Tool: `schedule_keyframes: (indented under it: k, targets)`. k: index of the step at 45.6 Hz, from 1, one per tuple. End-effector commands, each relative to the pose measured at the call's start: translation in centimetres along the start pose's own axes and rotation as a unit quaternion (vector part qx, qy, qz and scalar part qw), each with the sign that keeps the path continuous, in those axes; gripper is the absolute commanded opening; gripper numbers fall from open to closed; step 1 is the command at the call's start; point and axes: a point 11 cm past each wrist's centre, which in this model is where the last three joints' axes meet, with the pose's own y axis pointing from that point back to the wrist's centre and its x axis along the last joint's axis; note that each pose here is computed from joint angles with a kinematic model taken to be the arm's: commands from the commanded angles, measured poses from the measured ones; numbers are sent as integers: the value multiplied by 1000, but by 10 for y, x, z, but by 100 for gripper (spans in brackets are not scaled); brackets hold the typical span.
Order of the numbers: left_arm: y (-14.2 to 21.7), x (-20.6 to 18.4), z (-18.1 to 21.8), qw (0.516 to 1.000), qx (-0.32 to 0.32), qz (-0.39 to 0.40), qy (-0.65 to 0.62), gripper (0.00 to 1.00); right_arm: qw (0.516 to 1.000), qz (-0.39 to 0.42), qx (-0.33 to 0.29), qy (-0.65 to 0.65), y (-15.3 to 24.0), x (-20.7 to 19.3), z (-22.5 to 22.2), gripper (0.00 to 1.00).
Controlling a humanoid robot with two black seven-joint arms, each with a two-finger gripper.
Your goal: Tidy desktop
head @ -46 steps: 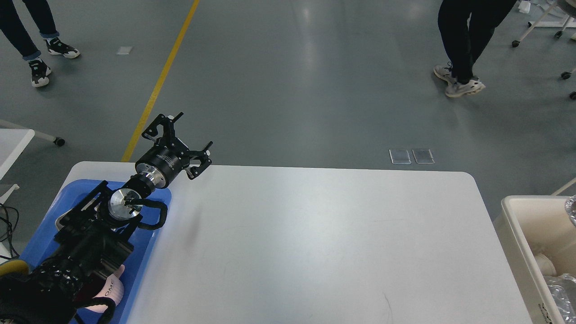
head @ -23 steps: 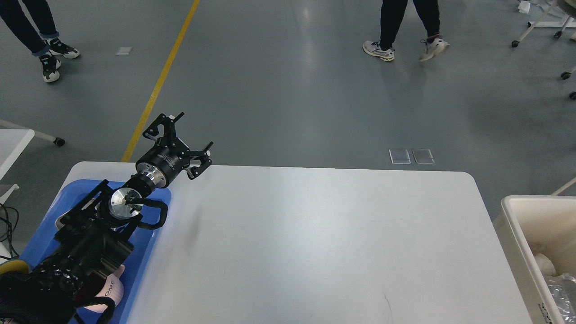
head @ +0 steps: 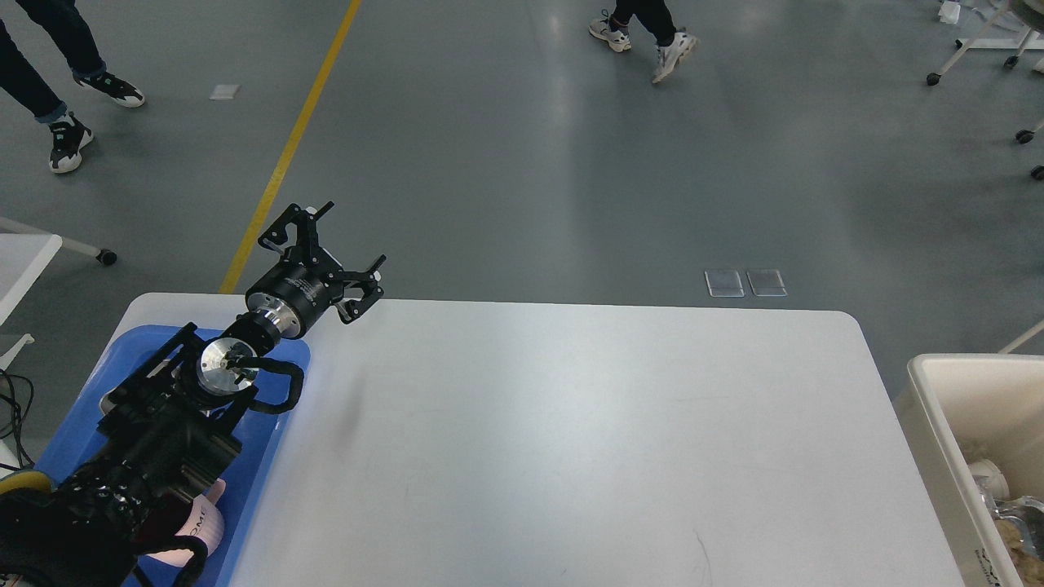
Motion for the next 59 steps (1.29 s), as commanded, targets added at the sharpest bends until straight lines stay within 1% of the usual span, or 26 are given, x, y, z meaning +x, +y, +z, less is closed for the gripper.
schedule_keyframes:
  k: [1,5,6,10,16,19,23,27,31,32,36,38,46,49,53,59]
  targets:
    - [0,-2,1,1000,-1,-8,-1,98,997,47,58,-27,-23,16,-55,100]
    - [-1,-6,2,1000,-2,-19,-2,98,987,90,120,-62,-35,45,-122,100]
    - [-1,-7,5,1000,-3,-20,-4,98,984,94,133,-70,-37,46,-136,100]
    - [0,-7,15,1000,-10,-24,-11,98,977,84,183,-73,-42,35,-190,100]
    - [11,9,43,999,-25,-10,-32,98,960,72,258,-81,-39,16,-274,100]
    - [16,15,53,999,-31,1,-39,98,949,43,296,-104,-32,-16,-323,100]
    - [17,17,56,999,-31,4,-42,98,925,-55,343,-152,-12,-71,-388,100]
    - [15,13,60,998,-35,0,-44,98,892,-148,367,-216,11,-125,-427,100]
    - [13,9,63,998,-38,-4,-44,98,857,-209,376,-283,43,-183,-463,100]
    - [12,9,62,998,-39,-4,-42,98,846,-229,376,-300,55,-203,-472,100]
    - [11,7,61,998,-42,-7,-35,98,817,-285,373,-335,94,-259,-495,100]
    - [11,8,59,999,-42,-6,-31,98,806,-305,365,-351,109,-281,-499,100]
    - [13,16,50,999,-42,6,-16,98,768,-368,315,-419,153,-348,-493,100]
    - [15,21,48,999,-45,13,-10,98,761,-381,303,-428,163,-363,-490,100]
    - [16,22,54,997,-75,12,10,98,750,-390,285,-451,168,-372,-484,100]
    - [25,35,43,996,-84,22,19,98,724,-396,249,-507,175,-391,-464,100]
